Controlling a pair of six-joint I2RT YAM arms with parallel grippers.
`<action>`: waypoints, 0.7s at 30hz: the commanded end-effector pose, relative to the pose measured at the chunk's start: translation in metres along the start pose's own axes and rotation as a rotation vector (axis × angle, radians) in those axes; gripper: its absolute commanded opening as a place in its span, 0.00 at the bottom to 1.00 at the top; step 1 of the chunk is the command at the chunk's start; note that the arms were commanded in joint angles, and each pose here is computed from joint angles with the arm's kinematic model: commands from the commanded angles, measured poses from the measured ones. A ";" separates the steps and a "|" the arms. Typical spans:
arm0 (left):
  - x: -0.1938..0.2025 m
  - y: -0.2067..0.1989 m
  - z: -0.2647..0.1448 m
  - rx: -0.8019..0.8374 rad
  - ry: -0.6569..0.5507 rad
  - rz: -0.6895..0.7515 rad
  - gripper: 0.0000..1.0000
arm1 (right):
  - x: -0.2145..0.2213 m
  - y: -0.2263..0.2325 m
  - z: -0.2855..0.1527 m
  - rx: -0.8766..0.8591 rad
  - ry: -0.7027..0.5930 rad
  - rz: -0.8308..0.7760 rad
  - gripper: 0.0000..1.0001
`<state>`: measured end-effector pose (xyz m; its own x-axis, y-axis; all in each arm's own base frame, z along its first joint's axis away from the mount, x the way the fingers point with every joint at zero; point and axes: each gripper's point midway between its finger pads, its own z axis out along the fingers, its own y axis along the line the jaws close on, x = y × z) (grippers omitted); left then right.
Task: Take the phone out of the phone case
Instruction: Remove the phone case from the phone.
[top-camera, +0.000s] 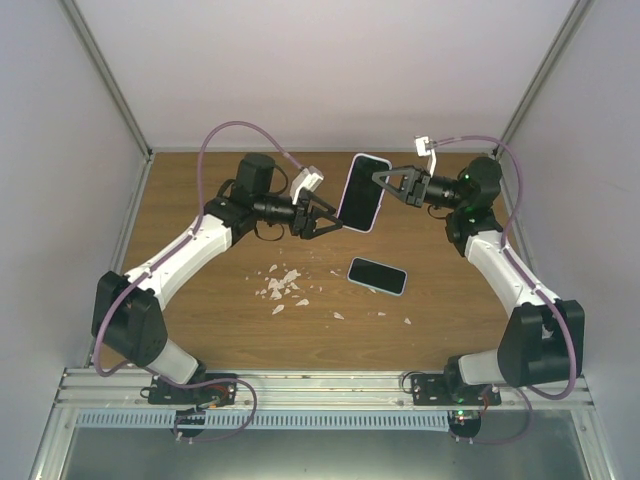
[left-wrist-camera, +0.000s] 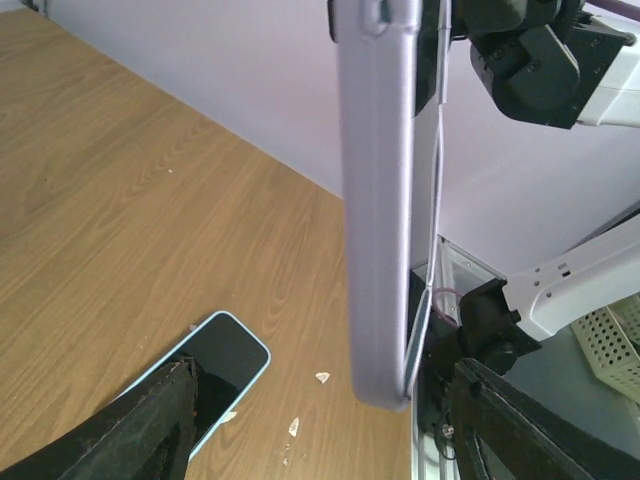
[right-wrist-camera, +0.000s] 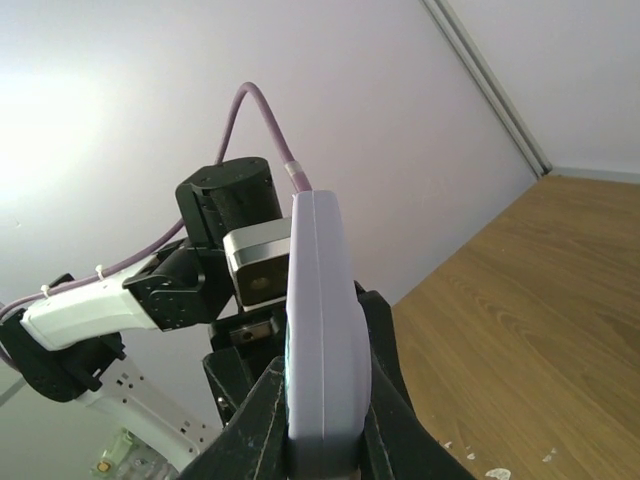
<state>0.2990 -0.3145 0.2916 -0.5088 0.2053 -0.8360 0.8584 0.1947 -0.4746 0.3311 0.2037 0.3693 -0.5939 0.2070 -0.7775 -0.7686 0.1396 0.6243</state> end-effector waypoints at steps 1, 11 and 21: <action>-0.012 0.004 0.002 -0.018 -0.025 0.018 0.69 | -0.012 0.025 -0.004 -0.037 -0.026 -0.088 0.00; -0.003 0.014 -0.001 -0.045 -0.027 -0.006 0.65 | -0.011 0.028 -0.004 -0.049 -0.018 -0.084 0.00; 0.000 0.033 -0.009 -0.094 -0.039 -0.041 0.60 | -0.010 0.035 -0.005 -0.072 -0.012 -0.084 0.01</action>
<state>0.3104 -0.3086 0.2870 -0.5386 0.1847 -0.8221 0.8365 0.2346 -0.4953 0.3266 0.2039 0.3759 -0.5753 0.2077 -0.7911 -0.7875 0.1205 0.6044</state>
